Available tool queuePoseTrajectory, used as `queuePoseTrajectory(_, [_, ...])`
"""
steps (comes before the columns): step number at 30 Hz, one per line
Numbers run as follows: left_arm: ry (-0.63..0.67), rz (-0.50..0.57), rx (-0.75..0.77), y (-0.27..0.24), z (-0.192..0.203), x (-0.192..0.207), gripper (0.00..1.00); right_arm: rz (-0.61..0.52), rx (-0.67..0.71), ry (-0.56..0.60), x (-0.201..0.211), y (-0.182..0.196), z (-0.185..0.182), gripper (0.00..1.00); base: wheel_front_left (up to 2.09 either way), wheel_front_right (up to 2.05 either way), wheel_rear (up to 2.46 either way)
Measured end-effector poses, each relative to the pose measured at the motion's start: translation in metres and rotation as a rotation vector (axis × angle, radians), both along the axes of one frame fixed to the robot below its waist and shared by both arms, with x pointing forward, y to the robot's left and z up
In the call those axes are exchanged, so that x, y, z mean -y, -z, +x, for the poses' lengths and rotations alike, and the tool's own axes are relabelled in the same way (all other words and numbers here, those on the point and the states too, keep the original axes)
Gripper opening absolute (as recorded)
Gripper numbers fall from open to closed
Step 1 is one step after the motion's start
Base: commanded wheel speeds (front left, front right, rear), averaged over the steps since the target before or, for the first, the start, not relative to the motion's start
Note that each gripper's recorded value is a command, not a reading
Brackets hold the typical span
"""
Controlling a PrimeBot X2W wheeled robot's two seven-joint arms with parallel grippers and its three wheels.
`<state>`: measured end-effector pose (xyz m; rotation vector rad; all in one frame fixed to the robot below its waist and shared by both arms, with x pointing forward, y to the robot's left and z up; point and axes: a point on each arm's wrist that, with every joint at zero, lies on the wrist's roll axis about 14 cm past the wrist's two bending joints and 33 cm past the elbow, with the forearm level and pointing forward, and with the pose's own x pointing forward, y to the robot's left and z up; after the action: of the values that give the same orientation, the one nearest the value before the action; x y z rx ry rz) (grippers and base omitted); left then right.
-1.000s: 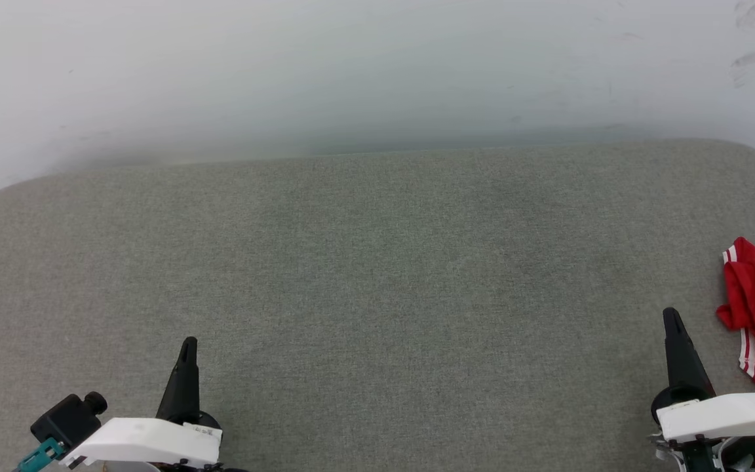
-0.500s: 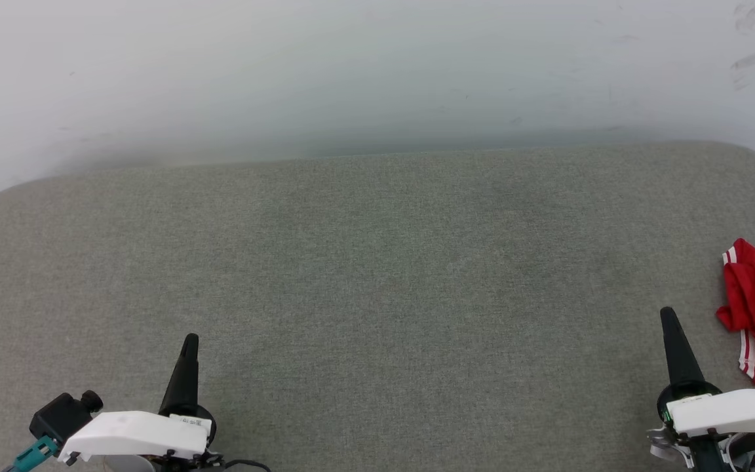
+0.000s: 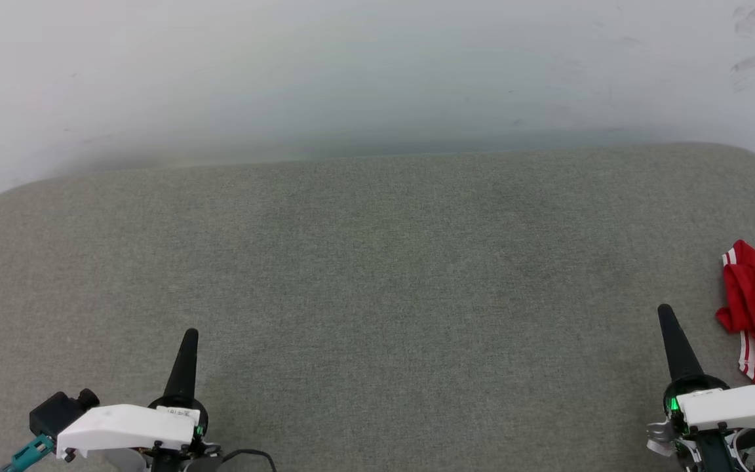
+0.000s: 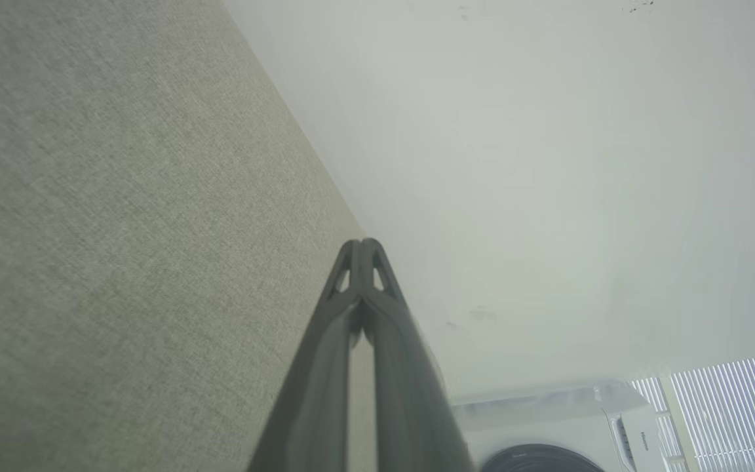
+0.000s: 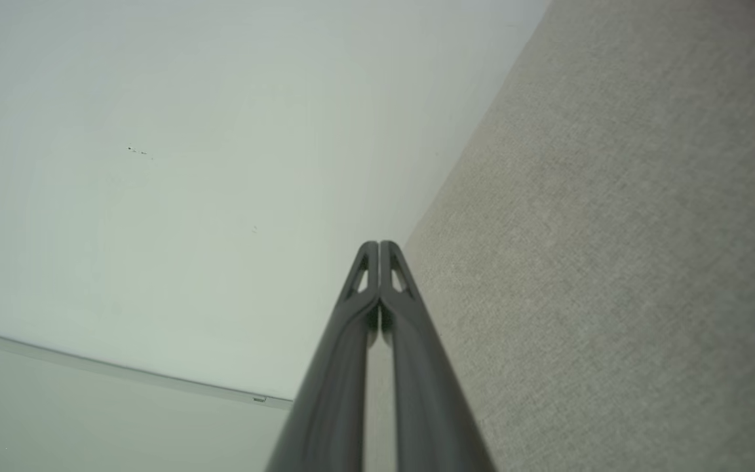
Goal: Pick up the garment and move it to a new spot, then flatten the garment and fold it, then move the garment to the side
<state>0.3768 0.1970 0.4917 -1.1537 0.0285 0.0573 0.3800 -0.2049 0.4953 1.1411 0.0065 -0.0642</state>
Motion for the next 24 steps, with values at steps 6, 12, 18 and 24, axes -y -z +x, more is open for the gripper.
queuePoseTrajectory(6, [0.001, -0.056, 0.004, -0.0015, 0.002, -0.0003, 0.0, 0.056, 0.0, -0.002, -0.0002, 0.0005, 0.0003, 0.0, 0.0, 0.0, 0.0])
queuePoseTrajectory(12, [0.004, -0.108, 0.006, -0.0019, 0.0028, -0.0002, 0.0, 0.11, 0.007, -0.007, -0.001, -0.002, 0.0027, 0.0, 0.0, 0.0, 0.0])
queuePoseTrajectory(18, [0.006, -0.158, 0.014, -0.0044, 0.005, -0.0004, 0.0, 0.162, 0.007, -0.011, -0.0015, -0.0016, 0.0029, 0.0, 0.0, 0.0, 0.0])
queuePoseTrajectory(24, [0.008, -0.221, 0.015, -0.0044, 0.0057, -0.0007, 0.0, 0.227, 0.012, -0.017, -0.0023, -0.0027, 0.0039, 0.0, 0.0, 0.0, 0.0])
